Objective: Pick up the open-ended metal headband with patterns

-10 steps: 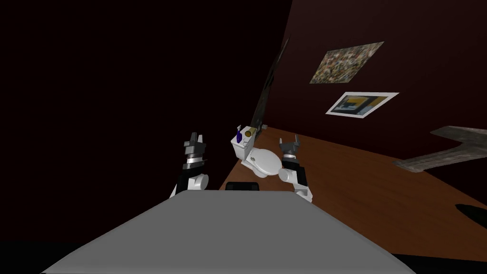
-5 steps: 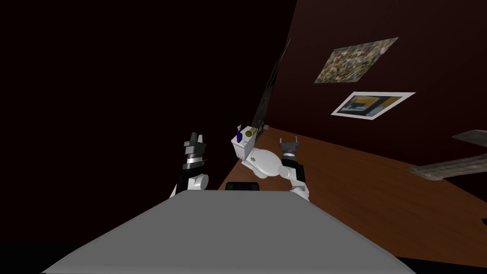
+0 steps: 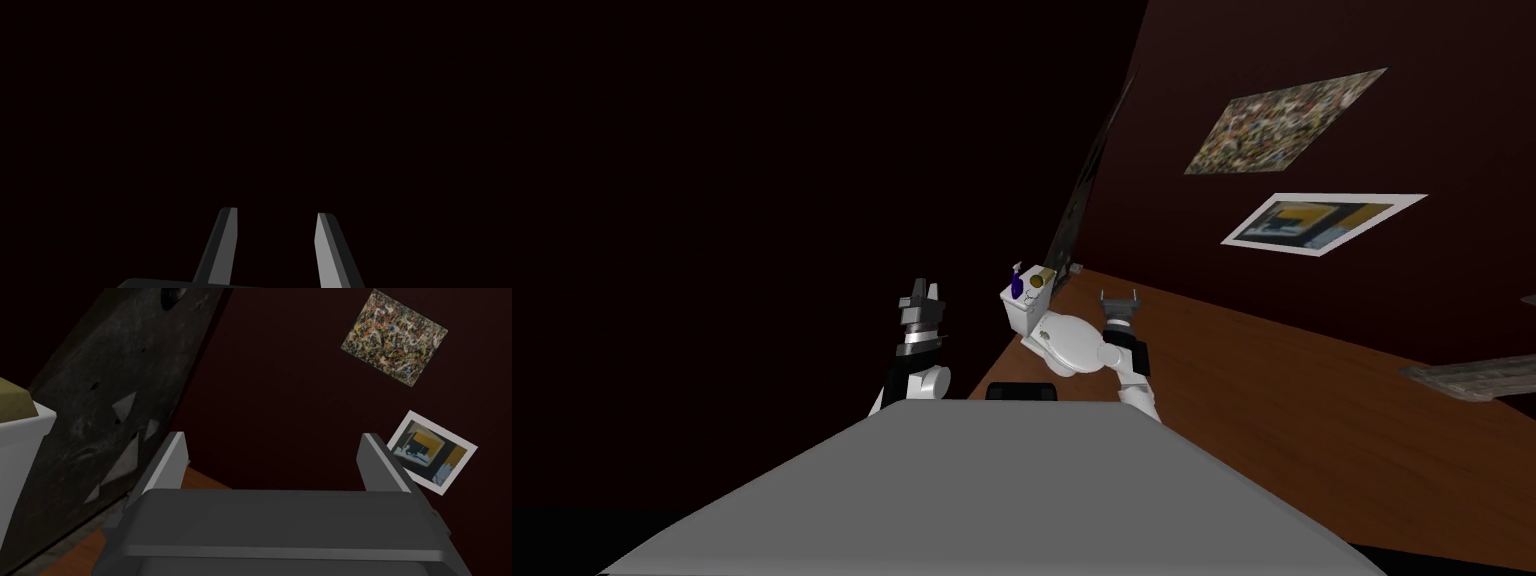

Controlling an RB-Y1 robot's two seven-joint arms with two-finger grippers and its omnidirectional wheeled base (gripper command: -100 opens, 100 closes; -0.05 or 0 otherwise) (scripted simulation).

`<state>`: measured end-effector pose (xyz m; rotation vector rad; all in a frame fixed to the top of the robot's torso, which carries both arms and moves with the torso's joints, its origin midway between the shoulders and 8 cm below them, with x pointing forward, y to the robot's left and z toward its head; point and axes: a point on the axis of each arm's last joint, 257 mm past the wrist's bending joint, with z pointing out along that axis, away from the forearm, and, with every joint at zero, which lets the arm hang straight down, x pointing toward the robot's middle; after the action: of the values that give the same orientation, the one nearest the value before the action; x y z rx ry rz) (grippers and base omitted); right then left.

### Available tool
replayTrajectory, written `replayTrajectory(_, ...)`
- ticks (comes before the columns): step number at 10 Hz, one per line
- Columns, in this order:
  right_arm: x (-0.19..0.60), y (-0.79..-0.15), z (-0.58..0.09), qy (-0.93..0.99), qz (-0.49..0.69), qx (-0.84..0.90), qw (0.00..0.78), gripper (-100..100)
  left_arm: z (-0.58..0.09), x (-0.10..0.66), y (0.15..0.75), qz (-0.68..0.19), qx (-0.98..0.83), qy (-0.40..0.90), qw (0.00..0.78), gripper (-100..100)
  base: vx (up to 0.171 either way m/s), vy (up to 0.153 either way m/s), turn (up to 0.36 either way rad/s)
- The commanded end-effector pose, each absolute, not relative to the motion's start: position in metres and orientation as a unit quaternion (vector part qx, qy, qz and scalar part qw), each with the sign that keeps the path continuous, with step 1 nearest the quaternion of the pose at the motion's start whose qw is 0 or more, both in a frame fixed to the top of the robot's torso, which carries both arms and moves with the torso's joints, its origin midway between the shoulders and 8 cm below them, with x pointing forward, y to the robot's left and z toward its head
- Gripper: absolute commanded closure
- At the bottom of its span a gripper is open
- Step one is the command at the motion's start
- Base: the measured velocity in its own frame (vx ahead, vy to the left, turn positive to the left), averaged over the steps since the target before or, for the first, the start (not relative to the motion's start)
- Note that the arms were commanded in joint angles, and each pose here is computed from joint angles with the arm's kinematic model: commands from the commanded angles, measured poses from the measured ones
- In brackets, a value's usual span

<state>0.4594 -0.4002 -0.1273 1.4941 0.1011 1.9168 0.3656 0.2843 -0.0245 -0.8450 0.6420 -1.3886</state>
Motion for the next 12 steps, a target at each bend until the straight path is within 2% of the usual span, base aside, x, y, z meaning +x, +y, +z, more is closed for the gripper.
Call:
replayTrajectory(1, 0.468, -0.409, -0.137, 0.009, 0.742, 0.588, 0.323, -100, -0.024, 0.366, 0.284, -0.609, -0.371, 0.282, 0.642, 0, -0.012, -0.019, 0.12)
replayTrajectory(12, 0.501, -0.45, -0.183, -0.167, 0.741, 0.622, 0.189, -100, -0.024, 0.366, 0.284, -0.609, -0.371, 0.282, 0.642, 0, -0.018, -0.014, 0.079)
